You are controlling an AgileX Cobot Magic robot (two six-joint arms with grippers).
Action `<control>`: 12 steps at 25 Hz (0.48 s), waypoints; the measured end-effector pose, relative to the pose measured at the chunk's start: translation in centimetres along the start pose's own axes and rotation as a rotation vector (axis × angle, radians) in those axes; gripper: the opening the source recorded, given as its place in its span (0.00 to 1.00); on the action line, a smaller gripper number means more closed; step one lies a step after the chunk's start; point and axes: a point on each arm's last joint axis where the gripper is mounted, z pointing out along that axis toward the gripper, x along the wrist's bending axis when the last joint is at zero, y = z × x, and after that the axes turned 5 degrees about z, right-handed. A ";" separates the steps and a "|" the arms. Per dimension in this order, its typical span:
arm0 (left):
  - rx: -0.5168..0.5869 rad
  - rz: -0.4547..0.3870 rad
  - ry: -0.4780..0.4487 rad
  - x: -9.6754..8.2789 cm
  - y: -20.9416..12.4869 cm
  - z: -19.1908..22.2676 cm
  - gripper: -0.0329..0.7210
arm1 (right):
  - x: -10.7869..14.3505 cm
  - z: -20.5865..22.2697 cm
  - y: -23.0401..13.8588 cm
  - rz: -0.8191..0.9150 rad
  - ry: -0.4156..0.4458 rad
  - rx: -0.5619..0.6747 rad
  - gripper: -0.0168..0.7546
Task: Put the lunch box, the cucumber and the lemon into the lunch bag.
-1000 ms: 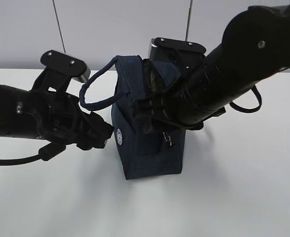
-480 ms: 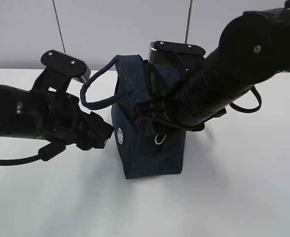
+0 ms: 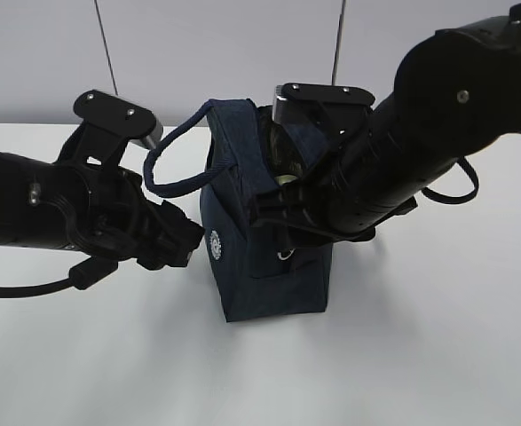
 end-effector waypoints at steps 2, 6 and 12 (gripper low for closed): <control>0.000 0.000 0.000 0.0 0.0 0.0 0.55 | 0.0 0.0 0.0 0.001 0.000 0.000 0.43; 0.000 0.000 0.000 0.0 0.0 0.0 0.55 | 0.0 0.0 0.0 0.007 0.001 -0.002 0.43; 0.002 0.000 -0.001 0.0 0.0 0.0 0.55 | 0.2 0.0 0.2 0.034 0.026 -0.015 0.43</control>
